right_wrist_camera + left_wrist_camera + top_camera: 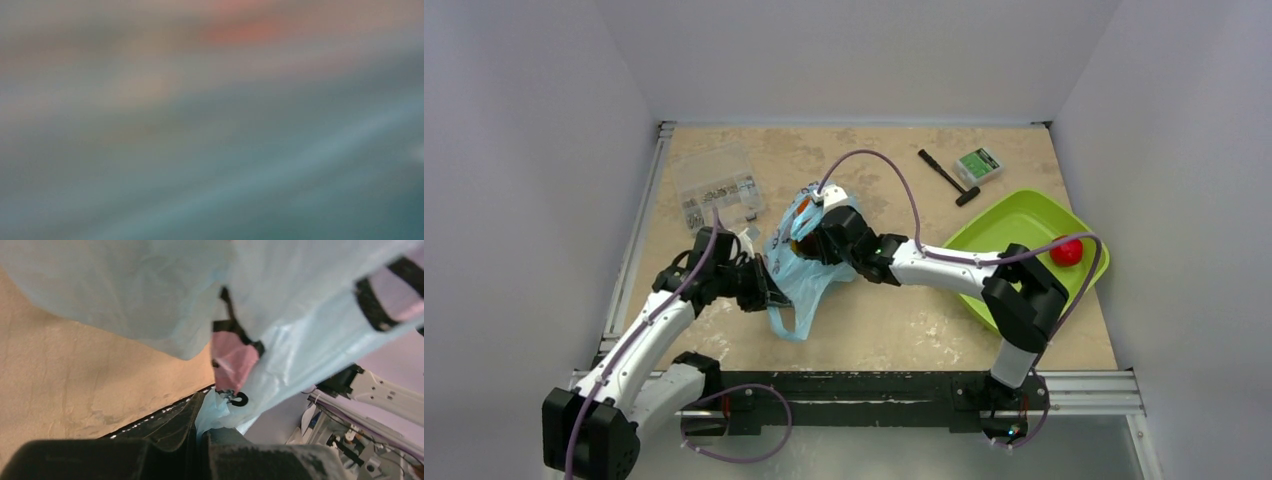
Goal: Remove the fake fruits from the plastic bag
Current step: Take out the fake fruit from the plastic bag.
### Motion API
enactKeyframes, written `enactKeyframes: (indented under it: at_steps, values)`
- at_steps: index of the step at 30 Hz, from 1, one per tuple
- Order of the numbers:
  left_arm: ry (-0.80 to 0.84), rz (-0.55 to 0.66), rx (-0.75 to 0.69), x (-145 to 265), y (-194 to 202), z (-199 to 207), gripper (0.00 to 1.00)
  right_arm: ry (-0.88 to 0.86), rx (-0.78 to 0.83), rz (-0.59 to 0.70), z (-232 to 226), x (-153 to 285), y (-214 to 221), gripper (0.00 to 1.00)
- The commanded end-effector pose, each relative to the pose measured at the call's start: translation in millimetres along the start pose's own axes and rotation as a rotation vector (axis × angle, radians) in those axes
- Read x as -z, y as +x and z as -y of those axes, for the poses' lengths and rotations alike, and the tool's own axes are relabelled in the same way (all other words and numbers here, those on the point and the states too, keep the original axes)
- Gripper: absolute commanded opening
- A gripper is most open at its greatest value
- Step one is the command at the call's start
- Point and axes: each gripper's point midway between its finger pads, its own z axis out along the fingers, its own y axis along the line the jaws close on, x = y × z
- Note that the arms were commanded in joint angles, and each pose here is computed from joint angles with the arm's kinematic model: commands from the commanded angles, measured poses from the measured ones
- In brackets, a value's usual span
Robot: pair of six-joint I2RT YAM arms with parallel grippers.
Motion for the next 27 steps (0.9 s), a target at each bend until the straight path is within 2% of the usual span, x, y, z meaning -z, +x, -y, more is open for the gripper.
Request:
enactKeyframes:
  at_steps: [1, 6, 10, 18, 21, 27]
  values:
    - [-0.153, -0.001, 0.146, -14, 7, -35, 0.00, -0.097, 0.018, -0.037, -9, 13, 21, 0.34]
    - [-0.233, -0.002, 0.251, -23, 16, -59, 0.00, -0.105, -0.052, -0.010, -9, 25, 15, 0.37]
    - [-0.228, 0.004, 0.223, -25, 22, -66, 0.00, -0.038, -0.089, 0.023, 2, 26, 6, 0.43]
    - [-0.111, -0.084, 0.168, -29, 32, -49, 0.00, -0.062, -0.159, 0.136, -10, 17, -25, 0.60]
    - [-0.084, -0.068, 0.145, -25, 28, -41, 0.00, -0.059, -0.156, 0.169, -14, 8, -36, 0.64]
    - [-0.080, -0.041, 0.104, -21, 15, -30, 0.00, 0.004, -0.087, 0.212, -8, -14, -44, 0.79]
